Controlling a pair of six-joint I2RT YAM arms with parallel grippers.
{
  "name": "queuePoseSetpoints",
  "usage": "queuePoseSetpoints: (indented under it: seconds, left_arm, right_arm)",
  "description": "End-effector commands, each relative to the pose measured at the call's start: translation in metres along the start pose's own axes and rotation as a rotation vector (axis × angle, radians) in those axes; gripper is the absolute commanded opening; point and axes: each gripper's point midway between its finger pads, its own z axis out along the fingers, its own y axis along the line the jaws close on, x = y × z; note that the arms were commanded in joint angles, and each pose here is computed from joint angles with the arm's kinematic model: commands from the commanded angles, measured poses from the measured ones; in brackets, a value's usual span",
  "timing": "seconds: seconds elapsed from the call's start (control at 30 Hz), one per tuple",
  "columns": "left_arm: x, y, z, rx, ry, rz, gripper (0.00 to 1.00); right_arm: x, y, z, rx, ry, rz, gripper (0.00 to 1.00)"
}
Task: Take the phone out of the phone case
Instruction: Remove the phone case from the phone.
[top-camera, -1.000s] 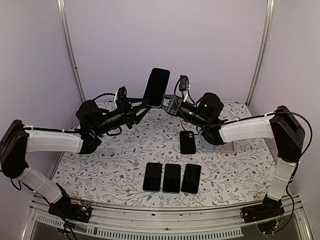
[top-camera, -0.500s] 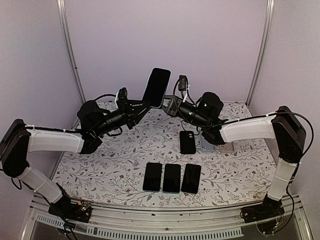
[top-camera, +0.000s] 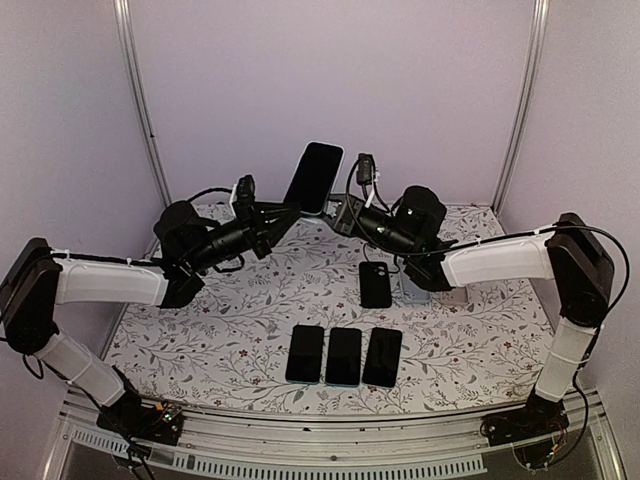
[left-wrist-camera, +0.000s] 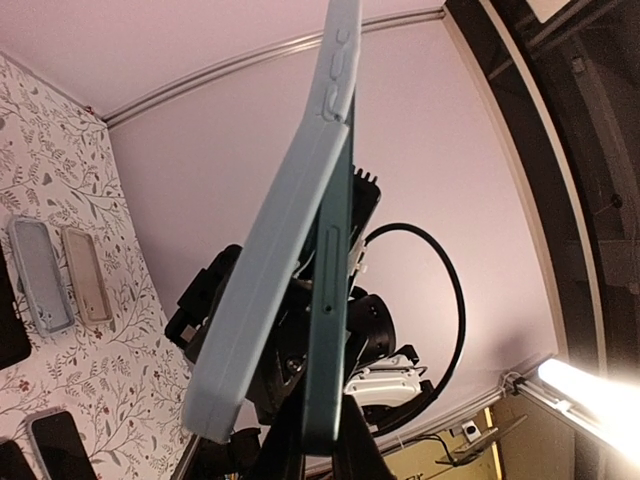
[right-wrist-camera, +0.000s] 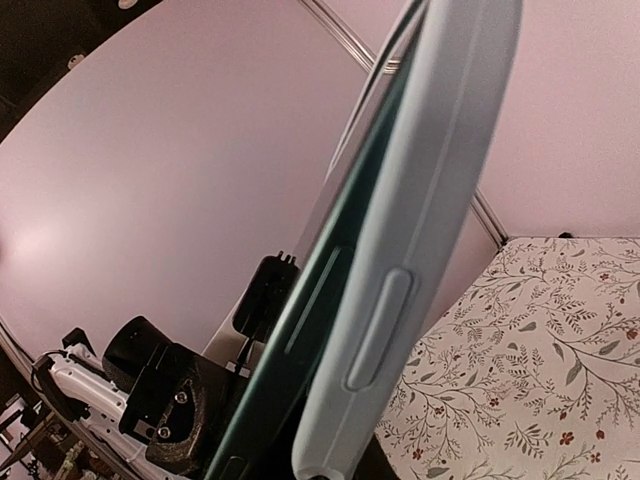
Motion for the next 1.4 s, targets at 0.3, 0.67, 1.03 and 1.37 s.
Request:
queuePoseSetpoints:
  seconds: [0.3,0.67,1.03,1.37]
  left_arm:
    - [-0.015,-0.007,-0.007,-0.032,-0.046,0.106,0.04]
    - [-0.004,-0.003,-0.005,-0.092,0.012,0.167,0.02]
    - [-0.001,-0.005,-0.003,-0.108,0.033,0.218,0.01]
    - [0.001,-0.009,-0.003,-0.124,0.041,0.266,0.0]
  right_arm:
    - [-0.008,0.005,-0.015,0.035,-0.007,0.006,0.0]
    - [-0.024,-0.014,-0.026,0.092,-0.04,0.025,0.0]
    - [-0.031,-0.029,-0.03,0.142,-0.045,0.036,0.0]
    - [-0.034,-0.041,-0.032,0.179,-0.039,0.05,0.0]
